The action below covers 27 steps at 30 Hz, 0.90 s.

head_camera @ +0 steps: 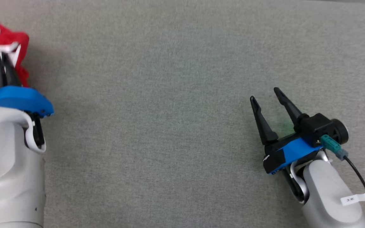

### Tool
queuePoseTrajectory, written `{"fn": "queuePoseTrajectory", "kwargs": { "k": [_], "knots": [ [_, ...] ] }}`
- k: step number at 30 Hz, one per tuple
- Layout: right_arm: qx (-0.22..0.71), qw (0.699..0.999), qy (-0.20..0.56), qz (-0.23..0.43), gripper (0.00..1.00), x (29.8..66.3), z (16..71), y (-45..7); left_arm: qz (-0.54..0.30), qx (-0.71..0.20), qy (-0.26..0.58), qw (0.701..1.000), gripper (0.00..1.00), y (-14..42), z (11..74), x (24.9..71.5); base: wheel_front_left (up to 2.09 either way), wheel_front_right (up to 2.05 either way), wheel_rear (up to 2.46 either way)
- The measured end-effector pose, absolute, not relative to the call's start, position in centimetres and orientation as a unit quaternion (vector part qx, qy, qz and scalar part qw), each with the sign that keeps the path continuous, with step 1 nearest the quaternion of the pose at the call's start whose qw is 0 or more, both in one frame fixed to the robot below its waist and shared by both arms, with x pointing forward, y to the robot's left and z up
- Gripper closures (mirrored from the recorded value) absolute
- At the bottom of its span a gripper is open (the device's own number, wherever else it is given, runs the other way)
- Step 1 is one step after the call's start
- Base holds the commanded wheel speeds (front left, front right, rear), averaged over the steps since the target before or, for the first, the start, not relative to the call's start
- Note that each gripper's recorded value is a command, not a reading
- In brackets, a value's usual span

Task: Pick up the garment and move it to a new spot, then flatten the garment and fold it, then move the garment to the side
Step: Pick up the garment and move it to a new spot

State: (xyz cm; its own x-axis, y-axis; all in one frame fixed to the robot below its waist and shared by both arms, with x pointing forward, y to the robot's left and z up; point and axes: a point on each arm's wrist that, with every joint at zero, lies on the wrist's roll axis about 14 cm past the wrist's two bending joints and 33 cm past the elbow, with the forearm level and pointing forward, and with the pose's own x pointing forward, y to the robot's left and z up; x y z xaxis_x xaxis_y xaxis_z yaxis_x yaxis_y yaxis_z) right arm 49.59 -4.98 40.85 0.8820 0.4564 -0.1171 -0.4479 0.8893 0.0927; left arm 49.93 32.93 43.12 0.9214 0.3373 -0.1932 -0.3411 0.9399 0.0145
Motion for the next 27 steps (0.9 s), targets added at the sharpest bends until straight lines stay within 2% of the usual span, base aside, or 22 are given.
{"fn": "queuePoseTrajectory", "kwargs": {
  "k": [5,9,14,19,26,27],
  "knots": [
    [0.043,0.973,0.059,0.217,0.00,48.9,42.4,-5.4,0.105,0.012,0.027,0.994,1.00,29.4,48.1,52.1,0.00,0.00,0.00],
    [0.048,0.982,0.050,0.178,0.00,47.9,43.8,-7.9,-0.008,0.020,-0.023,1.000,1.00,21.1,51.4,54.1,0.00,0.00,0.00],
    [0.045,0.989,0.049,0.130,0.00,46.4,44.5,-11.5,-0.133,0.021,-0.032,0.990,1.00,11.2,51.5,54.2,0.00,0.00,0.00],
    [0.042,0.995,0.052,0.079,0.00,44.4,44.8,-15.2,-0.240,0.024,0.007,0.970,1.00,3.3,48.2,51.2,0.00,0.00,0.00],
    [0.038,0.998,0.045,0.035,0.00,41.9,45.8,-18.3,-0.322,0.007,0.108,0.941,1.00,-1.9,41.6,44.4,0.00,0.00,0.00],
    [0.039,0.998,0.045,0.032,0.00,41.6,45.8,-18.5,-0.320,0.000,0.123,0.939,0.61,-1.9,40.8,43.5,0.00,0.00,0.00]
  ]
}}
